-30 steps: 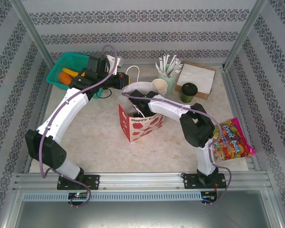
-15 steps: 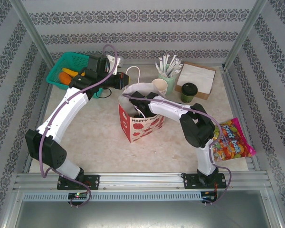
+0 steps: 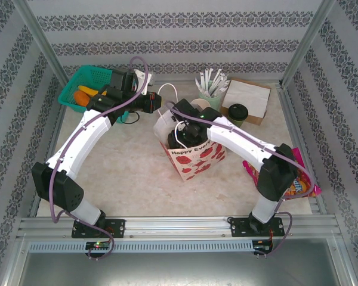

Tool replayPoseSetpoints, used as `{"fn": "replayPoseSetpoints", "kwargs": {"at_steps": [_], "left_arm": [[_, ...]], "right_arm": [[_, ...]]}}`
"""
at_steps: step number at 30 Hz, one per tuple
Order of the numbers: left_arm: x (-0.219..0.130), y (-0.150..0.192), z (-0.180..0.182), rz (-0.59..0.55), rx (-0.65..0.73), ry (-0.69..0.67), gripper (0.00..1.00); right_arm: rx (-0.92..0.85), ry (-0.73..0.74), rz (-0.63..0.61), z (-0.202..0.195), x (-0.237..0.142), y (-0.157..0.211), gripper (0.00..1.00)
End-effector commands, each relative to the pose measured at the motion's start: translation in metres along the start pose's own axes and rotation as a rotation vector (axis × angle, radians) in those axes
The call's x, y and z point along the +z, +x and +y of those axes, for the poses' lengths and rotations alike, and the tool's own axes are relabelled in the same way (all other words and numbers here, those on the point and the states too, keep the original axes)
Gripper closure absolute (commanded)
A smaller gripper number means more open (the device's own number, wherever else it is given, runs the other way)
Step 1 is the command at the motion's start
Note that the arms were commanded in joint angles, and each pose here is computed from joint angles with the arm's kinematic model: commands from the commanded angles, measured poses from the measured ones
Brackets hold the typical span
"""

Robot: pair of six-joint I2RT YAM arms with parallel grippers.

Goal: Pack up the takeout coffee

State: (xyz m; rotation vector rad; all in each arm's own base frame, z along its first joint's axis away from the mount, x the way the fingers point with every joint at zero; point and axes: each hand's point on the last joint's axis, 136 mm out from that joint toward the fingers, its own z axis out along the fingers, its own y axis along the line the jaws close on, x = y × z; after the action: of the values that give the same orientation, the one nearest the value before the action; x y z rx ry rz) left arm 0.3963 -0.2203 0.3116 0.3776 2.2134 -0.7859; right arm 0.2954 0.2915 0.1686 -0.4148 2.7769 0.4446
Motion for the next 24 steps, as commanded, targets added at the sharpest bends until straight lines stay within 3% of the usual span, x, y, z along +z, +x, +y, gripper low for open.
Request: {"fn": "replayPoseSetpoints", "kwargs": {"at_steps": [1,7,15,18,24], "left_arm": [[-0.002,-0.001,0.004,0.01,0.014,-0.011,1.0],[-0.005,-0.001,-0.007,0.003,0.036,0.044,1.0],[-0.012,0.003,-0.013,0.016,0.044,0.067,1.0],[-0.014,0.007,-0.011,0.027,0.055,0.051,1.0],[-0.012,0.015,-0.012,0.047,0.103,0.068,1.0]], "right_arm": [[-0.026,-0.005,-0.078,0.006,-0.025,-0.01,0.39],[-0.047,-0.051,-0.147,0.015,-0.046,-0.018,0.3],[-0.101,-0.173,-0.213,0.042,-0.052,-0.023,0.28],[-0.121,-0.203,-0.227,0.049,-0.051,-0.021,0.2],[-0.215,-0.212,-0.456,0.067,-0.077,-0.044,0.16]]}}
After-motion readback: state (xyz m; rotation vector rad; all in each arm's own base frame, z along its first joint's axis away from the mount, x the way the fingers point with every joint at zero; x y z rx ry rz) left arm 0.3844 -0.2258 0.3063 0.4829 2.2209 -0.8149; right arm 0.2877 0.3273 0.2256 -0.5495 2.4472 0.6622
